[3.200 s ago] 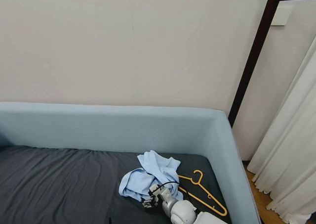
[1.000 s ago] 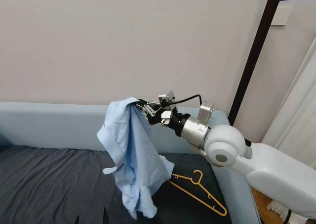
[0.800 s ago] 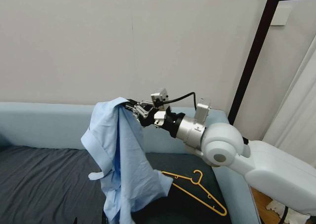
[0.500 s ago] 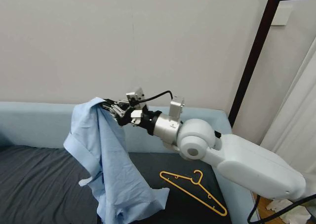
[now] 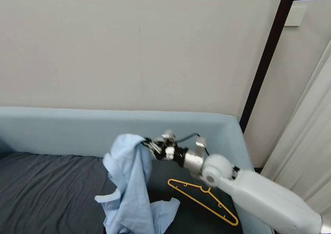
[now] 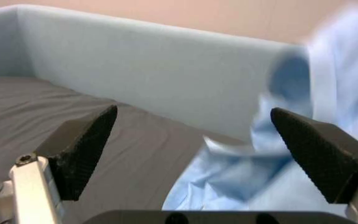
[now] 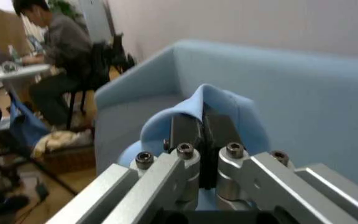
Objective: Pick up the clothes from the sofa and hang them on the clothes hanger.
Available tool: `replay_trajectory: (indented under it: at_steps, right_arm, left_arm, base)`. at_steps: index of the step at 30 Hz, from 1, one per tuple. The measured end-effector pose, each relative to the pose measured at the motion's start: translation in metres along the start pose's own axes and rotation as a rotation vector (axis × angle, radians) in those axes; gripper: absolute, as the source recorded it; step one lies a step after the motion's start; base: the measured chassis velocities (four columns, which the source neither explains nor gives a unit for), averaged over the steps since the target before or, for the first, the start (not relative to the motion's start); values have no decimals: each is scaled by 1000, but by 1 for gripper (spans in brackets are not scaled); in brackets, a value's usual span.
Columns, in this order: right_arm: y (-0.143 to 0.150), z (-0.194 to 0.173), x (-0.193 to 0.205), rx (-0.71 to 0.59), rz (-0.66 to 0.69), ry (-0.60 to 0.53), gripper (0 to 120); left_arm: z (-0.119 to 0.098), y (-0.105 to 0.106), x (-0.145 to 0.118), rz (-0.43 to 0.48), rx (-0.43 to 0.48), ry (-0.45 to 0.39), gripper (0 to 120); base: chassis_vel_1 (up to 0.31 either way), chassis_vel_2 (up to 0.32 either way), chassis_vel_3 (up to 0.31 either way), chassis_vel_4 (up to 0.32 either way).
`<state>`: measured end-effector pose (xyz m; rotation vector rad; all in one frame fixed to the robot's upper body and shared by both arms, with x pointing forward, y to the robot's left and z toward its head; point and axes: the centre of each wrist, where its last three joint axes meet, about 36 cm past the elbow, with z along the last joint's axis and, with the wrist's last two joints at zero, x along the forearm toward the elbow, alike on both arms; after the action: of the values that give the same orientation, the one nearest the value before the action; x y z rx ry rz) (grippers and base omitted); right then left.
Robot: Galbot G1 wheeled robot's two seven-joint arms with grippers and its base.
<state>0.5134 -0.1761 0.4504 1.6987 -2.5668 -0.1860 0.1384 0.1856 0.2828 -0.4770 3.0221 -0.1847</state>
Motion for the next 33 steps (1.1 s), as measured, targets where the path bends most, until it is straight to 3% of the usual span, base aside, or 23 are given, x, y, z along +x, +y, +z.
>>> replay_trajectory:
  at_steps: [2,7,9,21,30,33]
  right_arm:
    - [-4,74,57,-14,-9,115,0]
    - [-20,107,88,36,-31,193,0]
    - [-44,114,104,64,-5,222,0]
    - [-127,99,124,202,120,259,0]
    - [-145,47,82,248,144,143,0]
    - [-149,54,80,259,156,165,0]
  left_arm:
    - [4,0,-2,11,-1,12,97]
    - [5,-2,-6,22,-1,15,97]
    - [6,-4,-10,27,4,15,97]
    - [12,-6,-17,34,15,26,97]
    - [16,-9,-20,33,18,37,97]
    - [17,-9,-19,32,18,41,97]
  base:
    - [0,0,0,0]
    - [0,0,0,0]
    - [0,0,0,0]
    - [0,0,0,0]
    - [0,0,0,0]
    - [0,0,0,0]
